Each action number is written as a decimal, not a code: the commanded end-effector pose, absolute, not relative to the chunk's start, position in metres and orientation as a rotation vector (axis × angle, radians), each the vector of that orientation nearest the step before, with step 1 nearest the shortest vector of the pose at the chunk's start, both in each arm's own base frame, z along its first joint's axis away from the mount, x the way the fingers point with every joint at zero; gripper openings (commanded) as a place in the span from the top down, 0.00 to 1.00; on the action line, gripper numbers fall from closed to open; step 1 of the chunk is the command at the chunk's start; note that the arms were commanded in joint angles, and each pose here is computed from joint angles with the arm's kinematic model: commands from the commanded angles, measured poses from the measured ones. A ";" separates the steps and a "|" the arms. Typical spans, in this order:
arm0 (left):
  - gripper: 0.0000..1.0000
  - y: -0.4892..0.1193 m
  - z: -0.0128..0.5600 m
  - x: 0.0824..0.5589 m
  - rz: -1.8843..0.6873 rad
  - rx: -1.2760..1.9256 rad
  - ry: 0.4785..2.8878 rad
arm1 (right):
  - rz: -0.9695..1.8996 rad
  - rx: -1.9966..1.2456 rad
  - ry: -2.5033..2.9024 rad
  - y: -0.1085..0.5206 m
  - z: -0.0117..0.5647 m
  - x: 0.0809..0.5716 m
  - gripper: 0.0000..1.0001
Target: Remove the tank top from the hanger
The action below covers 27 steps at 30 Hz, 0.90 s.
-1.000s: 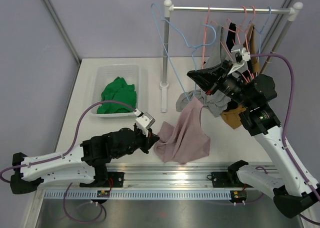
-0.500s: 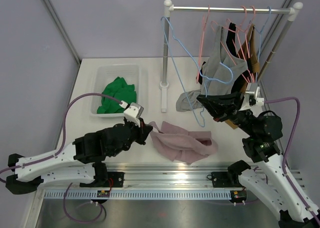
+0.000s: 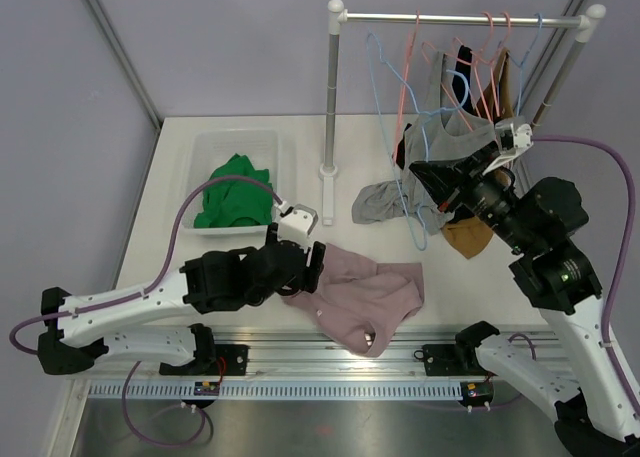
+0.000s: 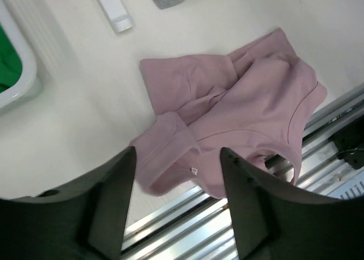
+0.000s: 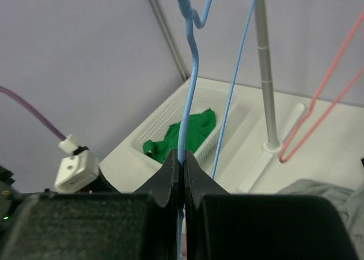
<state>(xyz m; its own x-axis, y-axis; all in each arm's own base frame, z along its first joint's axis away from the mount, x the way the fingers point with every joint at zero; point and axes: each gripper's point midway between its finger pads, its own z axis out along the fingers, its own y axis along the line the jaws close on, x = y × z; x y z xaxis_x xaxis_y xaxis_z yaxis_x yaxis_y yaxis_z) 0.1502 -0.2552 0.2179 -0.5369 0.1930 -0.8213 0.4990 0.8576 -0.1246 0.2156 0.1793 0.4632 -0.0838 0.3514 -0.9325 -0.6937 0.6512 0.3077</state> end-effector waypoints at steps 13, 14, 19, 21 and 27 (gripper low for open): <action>0.01 -0.165 0.266 0.153 -0.235 0.458 2.057 | 0.496 -0.030 1.838 0.168 0.452 0.338 1.00; 0.01 -0.163 0.262 0.154 -0.234 0.471 2.043 | 0.487 -0.018 1.845 0.170 0.452 0.346 1.00; 0.01 -0.162 0.254 0.149 -0.336 0.459 1.995 | 0.404 -0.014 1.862 0.184 0.455 0.398 1.00; 0.01 -0.156 0.257 0.150 -0.335 0.432 1.990 | 0.366 -0.033 1.893 0.191 0.440 0.422 1.00; 0.01 -0.147 0.253 0.148 -0.344 0.403 1.992 | 0.340 0.005 1.896 0.185 0.437 0.466 1.00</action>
